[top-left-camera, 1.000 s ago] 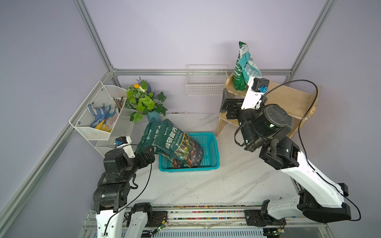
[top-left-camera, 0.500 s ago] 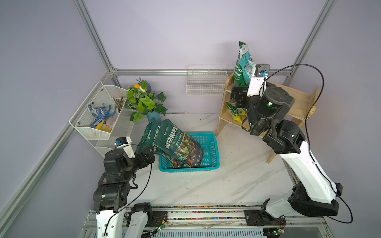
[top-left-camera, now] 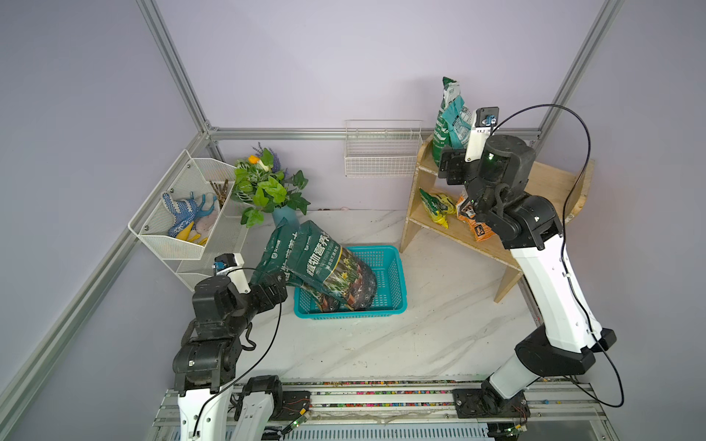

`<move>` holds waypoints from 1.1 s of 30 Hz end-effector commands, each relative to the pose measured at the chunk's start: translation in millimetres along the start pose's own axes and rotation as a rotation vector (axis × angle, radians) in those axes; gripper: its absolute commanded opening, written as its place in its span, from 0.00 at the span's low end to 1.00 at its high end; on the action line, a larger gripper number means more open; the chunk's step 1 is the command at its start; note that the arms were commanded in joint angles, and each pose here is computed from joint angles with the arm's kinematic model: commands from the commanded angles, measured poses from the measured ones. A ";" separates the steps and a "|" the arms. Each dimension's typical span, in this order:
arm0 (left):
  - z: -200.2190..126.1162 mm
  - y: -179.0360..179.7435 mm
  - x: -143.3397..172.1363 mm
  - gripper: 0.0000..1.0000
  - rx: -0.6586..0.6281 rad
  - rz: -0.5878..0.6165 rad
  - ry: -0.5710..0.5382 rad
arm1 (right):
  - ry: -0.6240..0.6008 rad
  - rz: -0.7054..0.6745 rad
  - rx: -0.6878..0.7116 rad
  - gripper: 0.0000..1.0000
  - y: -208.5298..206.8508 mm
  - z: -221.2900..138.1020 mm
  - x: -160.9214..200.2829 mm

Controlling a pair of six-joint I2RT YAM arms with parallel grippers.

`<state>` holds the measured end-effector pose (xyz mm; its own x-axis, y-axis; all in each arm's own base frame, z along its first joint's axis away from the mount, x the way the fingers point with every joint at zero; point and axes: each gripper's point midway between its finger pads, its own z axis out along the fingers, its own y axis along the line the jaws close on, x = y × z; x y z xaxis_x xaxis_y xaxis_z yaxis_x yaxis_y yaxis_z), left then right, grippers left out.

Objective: Take down the fertilizer bag from the shelf
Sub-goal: Pick up the fertilizer bag from the shelf.

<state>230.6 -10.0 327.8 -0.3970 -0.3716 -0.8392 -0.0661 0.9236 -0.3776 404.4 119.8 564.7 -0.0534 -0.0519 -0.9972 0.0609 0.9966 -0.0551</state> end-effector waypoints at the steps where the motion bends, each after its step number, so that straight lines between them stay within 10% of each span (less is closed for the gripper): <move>1: 6.9 4.6 10.6 1.00 -0.002 -0.009 0.023 | 0.010 0.028 -0.035 0.89 -2.7 0.6 -1.5; 33: 6.2 4.1 10.3 1.00 0.000 -0.008 0.020 | 0.084 -0.018 0.096 0.99 -34.9 63.8 30.3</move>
<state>230.6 -9.9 327.8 -0.3967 -0.3719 -0.8392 -0.0668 0.9235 -0.3776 464.2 87.1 531.2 -0.1375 -0.0565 -0.9889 0.1288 0.9889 -0.0744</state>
